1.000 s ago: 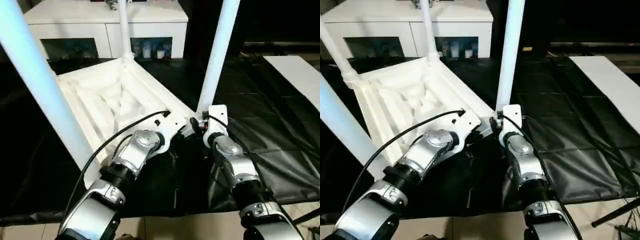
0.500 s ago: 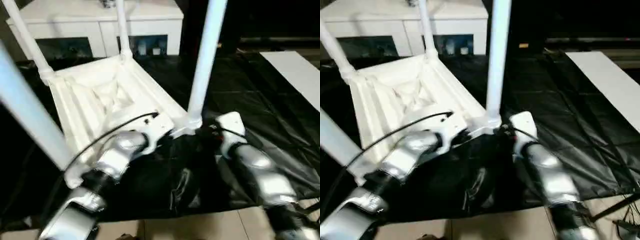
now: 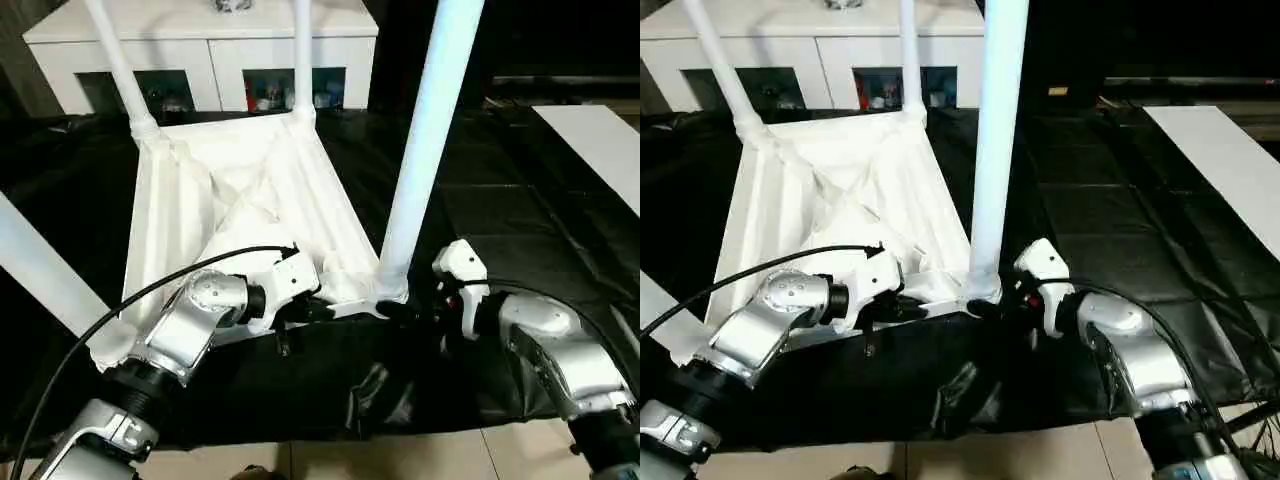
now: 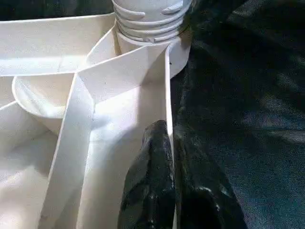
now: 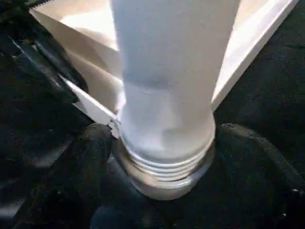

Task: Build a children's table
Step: Rotate leg to tighten

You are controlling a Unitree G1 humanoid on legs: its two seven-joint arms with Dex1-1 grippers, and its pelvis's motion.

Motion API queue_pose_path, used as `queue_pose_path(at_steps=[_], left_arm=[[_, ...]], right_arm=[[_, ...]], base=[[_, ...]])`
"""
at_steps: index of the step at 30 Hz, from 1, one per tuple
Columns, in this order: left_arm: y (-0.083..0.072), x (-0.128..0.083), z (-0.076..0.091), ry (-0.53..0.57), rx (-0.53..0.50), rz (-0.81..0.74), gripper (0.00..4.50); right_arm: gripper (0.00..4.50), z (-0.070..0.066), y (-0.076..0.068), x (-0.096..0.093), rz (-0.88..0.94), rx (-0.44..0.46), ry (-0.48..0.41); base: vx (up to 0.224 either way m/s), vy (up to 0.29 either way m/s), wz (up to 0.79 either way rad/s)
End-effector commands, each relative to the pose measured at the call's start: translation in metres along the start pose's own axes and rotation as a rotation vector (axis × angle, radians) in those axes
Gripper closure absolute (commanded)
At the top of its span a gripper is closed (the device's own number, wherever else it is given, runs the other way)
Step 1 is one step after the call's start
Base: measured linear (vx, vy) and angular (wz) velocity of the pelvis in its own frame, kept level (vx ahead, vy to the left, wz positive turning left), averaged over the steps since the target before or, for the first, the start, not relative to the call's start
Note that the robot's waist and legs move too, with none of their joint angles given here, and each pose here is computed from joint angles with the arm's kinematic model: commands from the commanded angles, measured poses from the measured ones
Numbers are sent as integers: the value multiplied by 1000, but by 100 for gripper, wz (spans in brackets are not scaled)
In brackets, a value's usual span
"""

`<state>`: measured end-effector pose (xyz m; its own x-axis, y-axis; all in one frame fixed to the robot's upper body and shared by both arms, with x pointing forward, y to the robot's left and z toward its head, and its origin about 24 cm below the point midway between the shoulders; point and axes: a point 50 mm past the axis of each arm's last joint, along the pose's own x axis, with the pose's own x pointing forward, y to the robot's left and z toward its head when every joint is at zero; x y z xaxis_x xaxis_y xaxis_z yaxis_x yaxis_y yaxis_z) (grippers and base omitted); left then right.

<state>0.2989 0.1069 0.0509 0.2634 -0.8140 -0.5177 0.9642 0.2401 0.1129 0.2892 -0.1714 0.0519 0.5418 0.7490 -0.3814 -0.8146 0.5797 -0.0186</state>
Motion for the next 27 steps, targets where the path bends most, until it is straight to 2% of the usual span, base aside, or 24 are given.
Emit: queue_pose_path(at_steps=[1,8,9,11,18,27], left_arm=[[-2,4,9,-12,37,-28,450],[-3,3,8,-11,29,-34,450],[-3,3,8,-9,28,-36,450],[-4,3,6,7,30,-49,450],[-5,3,3,23,24,-61,450],[-6,3,1,36,20,-70,450]], right_arm=[[70,2,1,4,24,-16,0],[70,7,-3,13,23,23,-61],[88,7,-3,14,24,26,-67],[88,6,-1,16,35,30,-73],[162,3,3,21,58,49,-79],[175,3,6,23,65,62,-95]], base=[[0,0,0],[0,0,0],[0,0,0],[0,0,0],[0,0,0],[0,0,0]])
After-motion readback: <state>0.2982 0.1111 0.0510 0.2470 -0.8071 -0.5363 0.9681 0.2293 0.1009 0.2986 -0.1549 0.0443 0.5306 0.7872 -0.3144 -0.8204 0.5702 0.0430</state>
